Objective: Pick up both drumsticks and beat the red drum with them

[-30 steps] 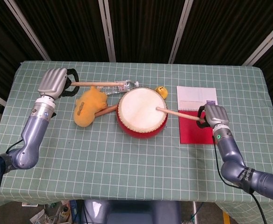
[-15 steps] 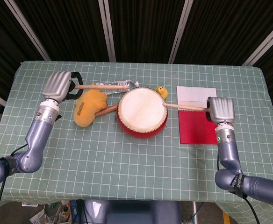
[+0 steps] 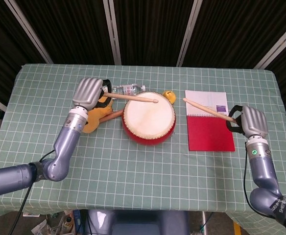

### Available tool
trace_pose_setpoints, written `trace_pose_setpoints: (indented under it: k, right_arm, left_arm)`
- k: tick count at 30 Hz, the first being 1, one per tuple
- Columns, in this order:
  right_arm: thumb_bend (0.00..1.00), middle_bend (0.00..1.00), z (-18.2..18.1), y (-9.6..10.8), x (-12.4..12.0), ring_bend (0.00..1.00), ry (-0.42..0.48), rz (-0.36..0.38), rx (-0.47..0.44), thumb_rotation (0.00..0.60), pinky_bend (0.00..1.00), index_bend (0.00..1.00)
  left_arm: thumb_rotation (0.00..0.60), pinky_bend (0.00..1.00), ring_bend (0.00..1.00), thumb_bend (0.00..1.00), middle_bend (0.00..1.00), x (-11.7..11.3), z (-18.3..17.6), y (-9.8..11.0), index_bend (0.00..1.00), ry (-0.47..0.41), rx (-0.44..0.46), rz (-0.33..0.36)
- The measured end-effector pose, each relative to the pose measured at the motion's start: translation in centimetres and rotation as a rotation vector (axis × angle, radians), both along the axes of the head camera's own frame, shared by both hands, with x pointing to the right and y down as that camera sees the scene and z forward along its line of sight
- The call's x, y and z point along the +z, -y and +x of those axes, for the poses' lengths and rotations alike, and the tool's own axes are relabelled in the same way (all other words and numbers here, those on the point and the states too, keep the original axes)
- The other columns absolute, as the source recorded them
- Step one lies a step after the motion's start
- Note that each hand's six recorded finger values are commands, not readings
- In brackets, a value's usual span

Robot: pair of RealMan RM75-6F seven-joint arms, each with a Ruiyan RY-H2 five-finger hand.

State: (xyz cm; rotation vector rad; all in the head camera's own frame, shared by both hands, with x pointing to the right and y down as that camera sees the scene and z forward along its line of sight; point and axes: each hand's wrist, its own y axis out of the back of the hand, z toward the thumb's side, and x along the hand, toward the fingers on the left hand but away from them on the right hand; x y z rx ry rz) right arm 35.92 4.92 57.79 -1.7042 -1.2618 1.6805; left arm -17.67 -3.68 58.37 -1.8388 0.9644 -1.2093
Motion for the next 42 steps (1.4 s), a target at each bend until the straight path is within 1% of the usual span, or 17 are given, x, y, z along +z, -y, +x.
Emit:
trace_pose_setpoints:
  k: [5, 8, 10, 12, 14, 16, 18, 21, 23, 24, 26, 29, 31, 33, 36, 39, 42]
  right_arm:
    - [0.75, 1.0, 1.3, 0.0, -0.1, 1.0, 0.003, -0.002, 0.017, 0.6, 1.0, 0.96]
    - [0.75, 1.0, 2.0, 0.0, 0.0, 1.0, 0.003, -0.003, 0.03, 0.6, 1.0, 0.97]
    - [0.75, 1.0, 2.5, 0.0, 0.0, 1.0, 0.002, -0.004, 0.037, 0.6, 1.0, 0.96]
    - [0.75, 1.0, 2.8, -0.2, 0.0, 1.0, 0.001, -0.006, 0.041, 0.6, 1.0, 0.96]
    - [0.75, 1.0, 3.0, -0.3, 0.1, 1.0, -0.001, -0.007, 0.045, 0.6, 1.0, 0.97]
    - [0.75, 1.0, 3.2, -0.4, 0.1, 1.0, -0.002, -0.007, 0.048, 0.6, 1.0, 0.97]
    - [0.75, 1.0, 3.2, -0.4, 0.2, 1.0, -0.004, -0.006, 0.048, 0.6, 1.0, 0.97]
    - [0.75, 1.0, 3.1, -0.5, 0.2, 1.0, -0.015, 0.006, 0.038, 0.6, 1.0, 0.96]
    - [0.75, 1.0, 2.8, -0.6, 0.3, 1.0, -0.022, 0.016, 0.028, 0.6, 1.0, 0.97]
    - [0.75, 1.0, 2.7, -0.6, 0.3, 1.0, -0.023, 0.019, 0.025, 0.6, 1.0, 0.97]
    - [0.75, 1.0, 2.3, -0.5, 0.1, 1.0, -0.025, 0.028, 0.018, 0.6, 1.0, 0.97]
    - [0.75, 1.0, 1.7, -0.1, -0.5, 1.0, -0.031, 0.051, 0.005, 0.6, 1.0, 0.96]
    - [0.75, 1.0, 1.1, 0.3, -0.9, 1.0, -0.032, 0.07, -0.008, 0.6, 1.0, 0.96]
    - [0.75, 1.0, 0.5, 0.7, -1.3, 1.0, -0.028, 0.081, -0.023, 0.6, 1.0, 0.96]
    - [0.75, 1.0, -0.9, 1.5, -1.7, 1.0, -0.03, 0.093, -0.065, 0.6, 1.0, 0.97]
    - [0.75, 1.0, -2.1, 2.1, -1.7, 1.0, -0.029, 0.088, -0.11, 0.6, 1.0, 0.97]
    - [0.75, 1.0, -3.3, 2.6, -1.5, 1.0, -0.013, 0.076, -0.147, 0.6, 1.0, 0.97]
  left_arm:
    - [0.6, 1.0, 1.0, 0.61, 1.0, 2.5, 2.4, 0.0, 0.77, 0.078, 0.035, -0.019]
    - [0.6, 1.0, 1.0, 0.61, 1.0, 4.4, 2.8, -0.4, 0.77, 0.184, 0.073, -0.043]
    - [0.6, 1.0, 1.0, 0.61, 1.0, 5.6, 2.7, -0.8, 0.77, 0.284, 0.103, -0.068]
    - [0.6, 1.0, 1.0, 0.61, 1.0, 6.7, 2.3, -1.1, 0.77, 0.395, 0.125, -0.106]
    - [0.6, 1.0, 1.0, 0.61, 1.0, 7.5, 1.9, -1.3, 0.77, 0.478, 0.132, -0.149]
    - [0.6, 1.0, 1.0, 0.6, 1.0, 8.2, 1.2, -1.6, 0.77, 0.543, 0.122, -0.209]
    - [0.6, 1.0, 1.0, 0.6, 1.0, 8.6, 0.6, -1.8, 0.77, 0.565, 0.101, -0.254]
    - [0.6, 1.0, 1.0, 0.6, 1.0, 8.7, 0.1, -1.8, 0.77, 0.545, 0.052, -0.287]
    - [0.6, 1.0, 1.0, 0.6, 1.0, 8.4, -0.1, -1.5, 0.77, 0.505, 0.017, -0.272]
    - [0.6, 1.0, 1.0, 0.6, 1.0, 8.1, -0.1, -1.2, 0.77, 0.485, 0.005, -0.255]
    - [0.6, 1.0, 1.0, 0.6, 1.0, 7.1, 0.2, -0.3, 0.77, 0.434, -0.01, -0.188]
    - [0.6, 1.0, 1.0, 0.6, 1.0, 4.8, 1.0, 1.1, 0.77, 0.342, -0.003, -0.051]
    - [0.6, 1.0, 1.0, 0.6, 1.0, 2.9, 1.4, 1.7, 0.77, 0.254, -0.001, 0.038]
    - [0.6, 1.0, 1.0, 0.6, 1.0, 1.1, 1.0, 2.1, 0.77, 0.163, -0.016, 0.098]
    - [0.6, 1.0, 1.0, 0.6, 1.0, -1.0, -1.0, 2.6, 0.77, 0.097, -0.048, 0.143]
    - [0.6, 1.0, 1.0, 0.6, 1.0, -2.4, -3.3, 3.1, 0.77, 0.09, -0.075, 0.162]
    - [0.6, 1.0, 1.0, 0.6, 1.0, -3.1, -4.8, 3.4, 0.77, 0.085, -0.094, 0.164]
